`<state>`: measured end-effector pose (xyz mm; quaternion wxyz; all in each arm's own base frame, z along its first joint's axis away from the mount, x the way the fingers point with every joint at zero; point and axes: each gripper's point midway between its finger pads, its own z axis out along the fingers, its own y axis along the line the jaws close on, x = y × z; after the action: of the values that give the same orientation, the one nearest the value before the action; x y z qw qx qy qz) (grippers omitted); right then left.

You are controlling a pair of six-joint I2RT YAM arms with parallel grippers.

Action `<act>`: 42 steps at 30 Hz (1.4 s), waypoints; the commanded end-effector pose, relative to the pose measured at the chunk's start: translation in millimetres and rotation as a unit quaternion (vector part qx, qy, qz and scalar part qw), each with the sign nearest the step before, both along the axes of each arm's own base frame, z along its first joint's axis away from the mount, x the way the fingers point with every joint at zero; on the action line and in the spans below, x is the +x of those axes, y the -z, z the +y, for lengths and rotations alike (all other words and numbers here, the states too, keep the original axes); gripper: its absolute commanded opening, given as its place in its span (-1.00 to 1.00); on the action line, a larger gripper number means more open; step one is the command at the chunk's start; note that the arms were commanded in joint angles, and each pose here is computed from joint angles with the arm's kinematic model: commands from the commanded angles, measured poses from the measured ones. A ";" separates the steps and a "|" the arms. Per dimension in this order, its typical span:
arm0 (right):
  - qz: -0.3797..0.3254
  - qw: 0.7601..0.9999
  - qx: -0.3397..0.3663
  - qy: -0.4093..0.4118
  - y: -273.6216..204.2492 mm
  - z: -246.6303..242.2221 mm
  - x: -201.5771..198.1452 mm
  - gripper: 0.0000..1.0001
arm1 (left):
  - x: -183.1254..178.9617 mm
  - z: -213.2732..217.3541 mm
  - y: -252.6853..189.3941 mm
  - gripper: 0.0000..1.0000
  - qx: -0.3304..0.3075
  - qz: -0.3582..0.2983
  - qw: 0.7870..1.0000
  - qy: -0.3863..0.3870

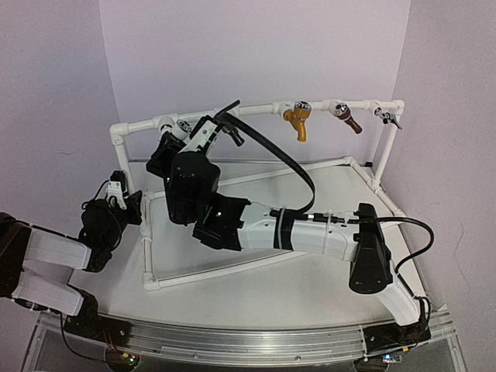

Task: Install the water faucets
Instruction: Place the adaptor at the water faucet.

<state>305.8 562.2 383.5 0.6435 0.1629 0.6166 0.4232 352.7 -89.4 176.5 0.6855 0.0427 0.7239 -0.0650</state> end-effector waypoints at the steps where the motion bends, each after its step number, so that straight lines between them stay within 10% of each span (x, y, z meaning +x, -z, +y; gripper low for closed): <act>1: 0.062 0.993 -0.043 0.096 74.4 -25.5 60.6 -1.00 | -4.8 -24.4 -26.5 -1.00 -0.025 -0.039 0.997 0.054; 23: 0.117 0.966 0.232 0.003 34.6 -11.5 40.8 -1.00 | -4.5 -25.4 -25.7 -0.99 -0.024 -0.036 0.998 0.054; 42: 0.054 0.981 0.185 -0.034 13.7 -4.4 30.0 -0.33 | -3.9 -26.5 -25.9 -1.00 -0.023 -0.036 0.998 0.056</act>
<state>303.3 562.9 380.6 0.5268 0.3158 0.5502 0.5657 353.6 -88.6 176.5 0.6842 0.0394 0.7254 -0.0633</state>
